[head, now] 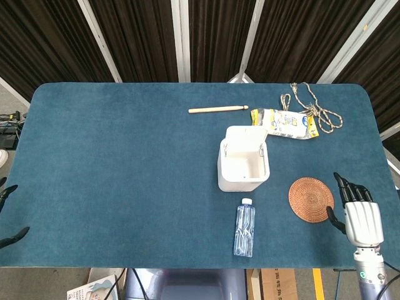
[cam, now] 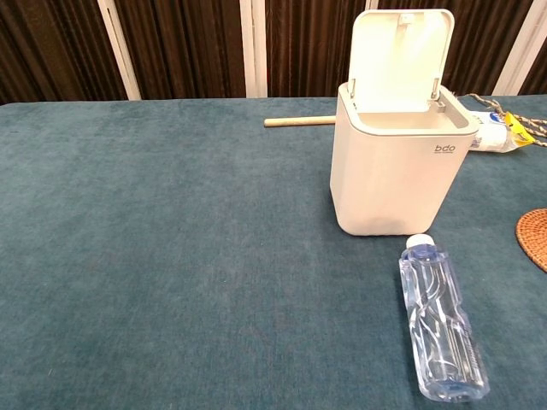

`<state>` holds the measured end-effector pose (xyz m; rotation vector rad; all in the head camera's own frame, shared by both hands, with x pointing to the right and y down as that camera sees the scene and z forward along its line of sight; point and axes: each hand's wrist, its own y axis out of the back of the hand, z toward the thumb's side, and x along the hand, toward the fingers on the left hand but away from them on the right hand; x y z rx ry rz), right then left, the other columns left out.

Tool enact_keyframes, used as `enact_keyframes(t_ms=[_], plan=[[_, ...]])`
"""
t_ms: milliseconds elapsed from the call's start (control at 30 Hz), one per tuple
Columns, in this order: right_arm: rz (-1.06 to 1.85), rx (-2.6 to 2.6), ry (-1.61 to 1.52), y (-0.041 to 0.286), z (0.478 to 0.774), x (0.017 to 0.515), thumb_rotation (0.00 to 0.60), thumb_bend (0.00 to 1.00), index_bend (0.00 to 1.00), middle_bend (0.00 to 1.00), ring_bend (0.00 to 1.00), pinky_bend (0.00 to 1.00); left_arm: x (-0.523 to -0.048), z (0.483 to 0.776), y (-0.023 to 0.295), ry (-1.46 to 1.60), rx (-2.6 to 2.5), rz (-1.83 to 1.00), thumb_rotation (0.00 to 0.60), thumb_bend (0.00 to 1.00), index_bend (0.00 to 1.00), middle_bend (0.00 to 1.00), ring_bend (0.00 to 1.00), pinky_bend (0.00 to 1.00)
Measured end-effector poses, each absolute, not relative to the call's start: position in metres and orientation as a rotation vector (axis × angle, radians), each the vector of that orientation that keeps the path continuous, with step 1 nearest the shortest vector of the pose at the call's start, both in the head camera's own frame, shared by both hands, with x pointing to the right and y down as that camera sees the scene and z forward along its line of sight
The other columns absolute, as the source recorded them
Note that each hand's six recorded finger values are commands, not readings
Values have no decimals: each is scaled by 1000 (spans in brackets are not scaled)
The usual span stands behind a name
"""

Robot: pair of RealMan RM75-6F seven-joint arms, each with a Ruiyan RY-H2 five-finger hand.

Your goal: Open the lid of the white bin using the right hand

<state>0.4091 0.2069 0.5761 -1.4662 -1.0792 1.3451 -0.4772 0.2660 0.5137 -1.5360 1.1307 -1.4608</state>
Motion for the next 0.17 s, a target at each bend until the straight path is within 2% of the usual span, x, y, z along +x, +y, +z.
enact_keyframes(t_ms=[167], plan=[[1361, -1466, -1065, 209, 574, 411, 600, 335, 89, 207, 249, 240, -480, 512, 266, 1144, -1536, -1458, 600, 164, 157, 25, 0, 0]])
